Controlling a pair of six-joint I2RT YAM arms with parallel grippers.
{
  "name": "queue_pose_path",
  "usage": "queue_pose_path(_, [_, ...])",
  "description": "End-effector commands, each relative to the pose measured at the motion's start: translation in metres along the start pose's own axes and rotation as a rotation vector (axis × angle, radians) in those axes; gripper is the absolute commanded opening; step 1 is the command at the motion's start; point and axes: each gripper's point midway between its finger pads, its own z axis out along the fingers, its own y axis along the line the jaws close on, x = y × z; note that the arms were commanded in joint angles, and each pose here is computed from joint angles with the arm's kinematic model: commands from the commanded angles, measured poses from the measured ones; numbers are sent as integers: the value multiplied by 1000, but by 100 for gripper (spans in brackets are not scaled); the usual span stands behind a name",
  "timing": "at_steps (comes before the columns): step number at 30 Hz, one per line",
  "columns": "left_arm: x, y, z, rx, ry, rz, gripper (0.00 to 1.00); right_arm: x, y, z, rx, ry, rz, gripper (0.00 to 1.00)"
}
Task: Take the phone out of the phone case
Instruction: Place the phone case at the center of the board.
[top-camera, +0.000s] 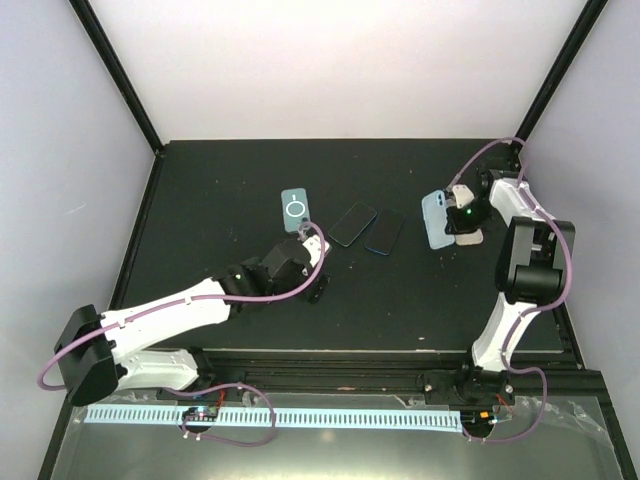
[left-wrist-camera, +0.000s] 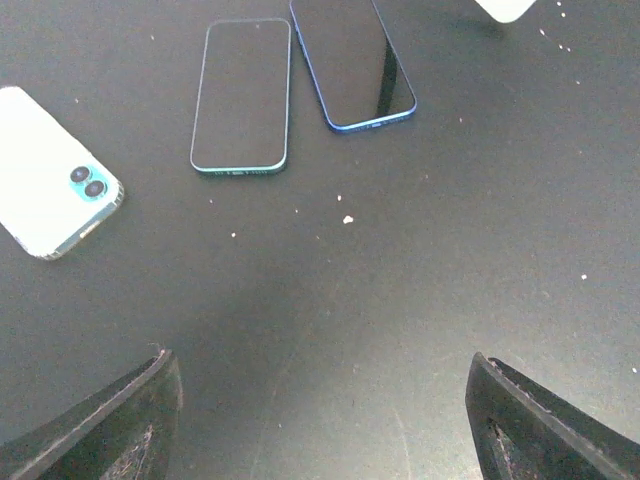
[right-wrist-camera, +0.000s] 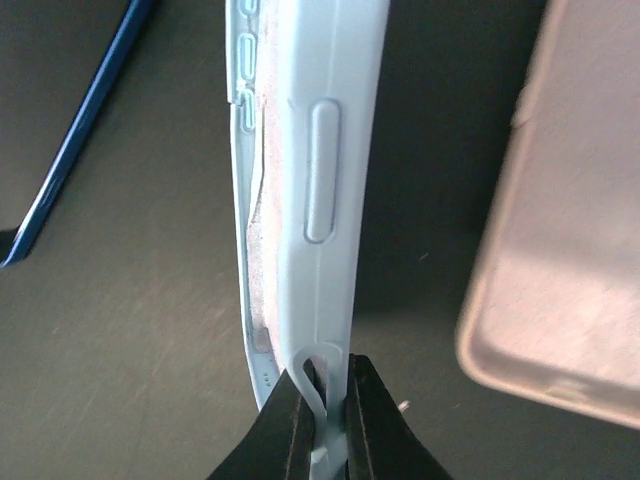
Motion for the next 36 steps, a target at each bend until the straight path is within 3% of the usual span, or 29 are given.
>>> queue_pose_path(1, [0, -7, -6, 56, -16, -51, 79, -22, -29, -6, 78, -22, 41, 1])
queue_pose_path(11, [5, -10, -5, 78, -12, -60, 79, -30, -88, -18, 200, -26, 137, 1])
queue_pose_path(16, [8, -11, -3, 84, -8, -64, 78, -30, -90, -26, 195, -30, 126, 1])
queue_pose_path(25, [6, -16, -2, 108, -12, -66, 78, -24, -11, -38, -207, -52, -36, 1])
queue_pose_path(33, [9, -9, 4, 68, -15, -92, 81, -2, -25, 12, -230, 86, 65, 3])
queue_pose_path(36, [13, -3, 6, 36, -19, -152, 86, -3, -32, 19, -198, 77, 80, 12])
